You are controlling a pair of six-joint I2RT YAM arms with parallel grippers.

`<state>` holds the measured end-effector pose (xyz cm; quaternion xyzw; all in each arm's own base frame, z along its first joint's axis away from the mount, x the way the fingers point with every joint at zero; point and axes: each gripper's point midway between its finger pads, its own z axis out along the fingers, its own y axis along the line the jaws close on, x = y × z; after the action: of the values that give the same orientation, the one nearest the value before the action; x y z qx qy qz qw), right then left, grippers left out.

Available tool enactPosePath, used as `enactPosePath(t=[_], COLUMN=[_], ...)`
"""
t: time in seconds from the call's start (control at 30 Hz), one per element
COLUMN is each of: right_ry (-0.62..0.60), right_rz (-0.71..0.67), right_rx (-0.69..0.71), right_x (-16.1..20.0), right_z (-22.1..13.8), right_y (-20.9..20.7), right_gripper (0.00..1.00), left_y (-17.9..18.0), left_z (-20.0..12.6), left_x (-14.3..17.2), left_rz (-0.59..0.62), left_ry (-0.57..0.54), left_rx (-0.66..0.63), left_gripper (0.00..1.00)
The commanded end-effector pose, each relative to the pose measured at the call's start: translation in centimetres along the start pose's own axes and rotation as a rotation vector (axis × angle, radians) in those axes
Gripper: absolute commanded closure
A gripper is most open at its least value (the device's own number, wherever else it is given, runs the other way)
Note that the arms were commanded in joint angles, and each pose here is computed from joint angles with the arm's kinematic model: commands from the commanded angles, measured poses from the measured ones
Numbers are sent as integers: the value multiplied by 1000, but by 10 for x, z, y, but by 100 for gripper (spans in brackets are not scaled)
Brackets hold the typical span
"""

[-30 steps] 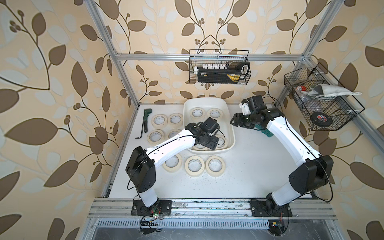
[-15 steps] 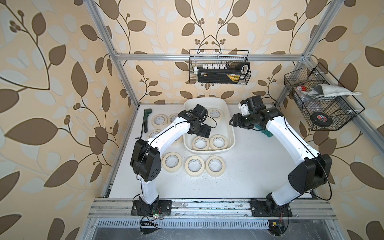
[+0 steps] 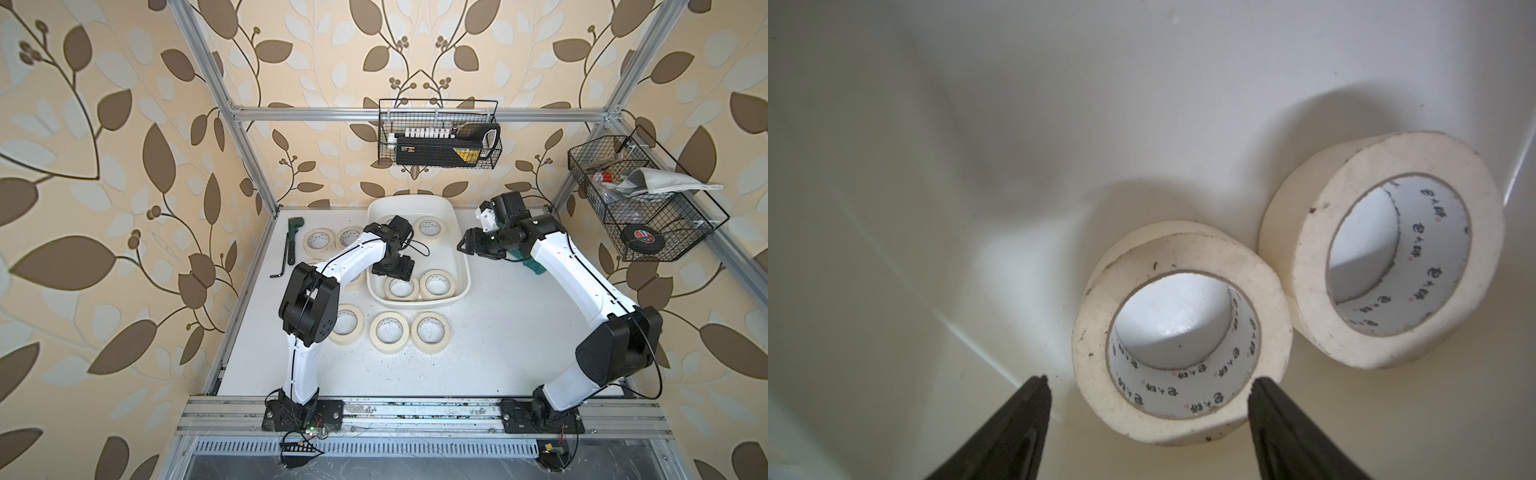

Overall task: Take out the art tape in the storage box
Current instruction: Pick up the art tape from the storage box.

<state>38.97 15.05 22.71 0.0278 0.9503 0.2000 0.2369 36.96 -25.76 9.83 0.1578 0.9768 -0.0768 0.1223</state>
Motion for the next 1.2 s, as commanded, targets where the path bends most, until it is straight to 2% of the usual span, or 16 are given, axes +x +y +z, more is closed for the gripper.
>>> enactPosePath(t=[0.0,0.7,0.83,1.17], right_ry=[19,38,44,46], right_rz=[2,6,14,23], right_rx=[-11,-21,-26,-42], right_x=[2,4,7,7], right_z=[1,6,8,8], right_y=[2,2,2,5], right_gripper=[39,39,39,39], left_y=[6,23,30,34], left_z=[5,47,53,48], left_x=[-5,5,5,0], left_rz=[-11,-22,-29,-32], left_ry=[-18,46,46,20], left_rx=[-13,-94,-134,-159], left_gripper=[25,37,47,65])
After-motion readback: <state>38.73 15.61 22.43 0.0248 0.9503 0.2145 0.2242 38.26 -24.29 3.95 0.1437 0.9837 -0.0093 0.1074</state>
